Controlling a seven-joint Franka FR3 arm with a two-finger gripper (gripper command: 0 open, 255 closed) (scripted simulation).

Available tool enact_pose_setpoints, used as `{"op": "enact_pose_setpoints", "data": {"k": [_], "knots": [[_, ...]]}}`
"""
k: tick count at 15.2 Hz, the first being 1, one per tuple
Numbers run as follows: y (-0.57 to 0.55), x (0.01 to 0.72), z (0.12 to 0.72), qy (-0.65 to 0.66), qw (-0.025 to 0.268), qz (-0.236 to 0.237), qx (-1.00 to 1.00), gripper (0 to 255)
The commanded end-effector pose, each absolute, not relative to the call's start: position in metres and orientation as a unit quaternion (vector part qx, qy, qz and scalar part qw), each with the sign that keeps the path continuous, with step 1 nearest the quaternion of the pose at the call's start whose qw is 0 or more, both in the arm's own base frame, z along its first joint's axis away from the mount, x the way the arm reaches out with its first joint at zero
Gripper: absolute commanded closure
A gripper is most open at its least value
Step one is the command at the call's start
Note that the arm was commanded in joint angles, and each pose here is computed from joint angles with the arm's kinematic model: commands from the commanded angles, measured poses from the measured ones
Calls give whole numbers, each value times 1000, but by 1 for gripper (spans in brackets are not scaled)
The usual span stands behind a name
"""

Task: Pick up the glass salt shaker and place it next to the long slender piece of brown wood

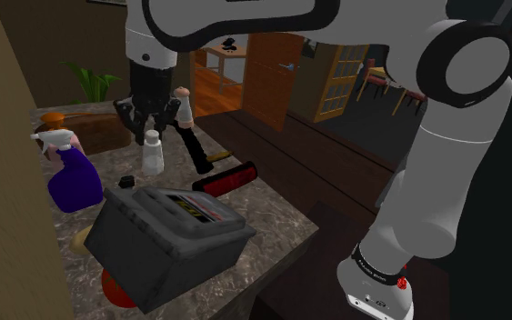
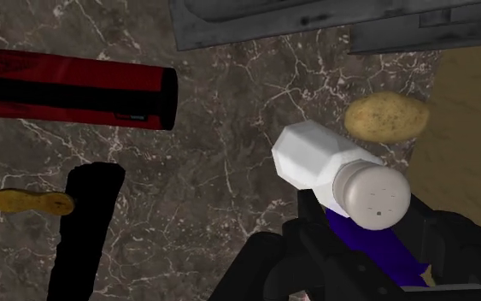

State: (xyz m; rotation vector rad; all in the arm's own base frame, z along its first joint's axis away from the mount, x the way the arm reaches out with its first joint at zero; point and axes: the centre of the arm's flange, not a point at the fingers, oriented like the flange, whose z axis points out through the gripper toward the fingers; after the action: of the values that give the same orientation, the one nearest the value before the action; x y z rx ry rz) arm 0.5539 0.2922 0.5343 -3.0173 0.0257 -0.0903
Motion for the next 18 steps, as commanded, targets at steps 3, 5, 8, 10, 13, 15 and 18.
{"op": "enact_pose_setpoints", "data": {"k": [3,5,8,10,13,15,18], "knots": [[272,572,541,9,61,-30,-998,255],[252,589,541,9,61,-30,-998,255],[223,616,542,9,61,-30,-998,255],[204,634,542,9,61,-30,-998,255],[183,652,538,9,61,-30,-998,255],[183,652,527,9,61,-30,-998,255],[183,652,511,9,61,-30,-998,255]]}}
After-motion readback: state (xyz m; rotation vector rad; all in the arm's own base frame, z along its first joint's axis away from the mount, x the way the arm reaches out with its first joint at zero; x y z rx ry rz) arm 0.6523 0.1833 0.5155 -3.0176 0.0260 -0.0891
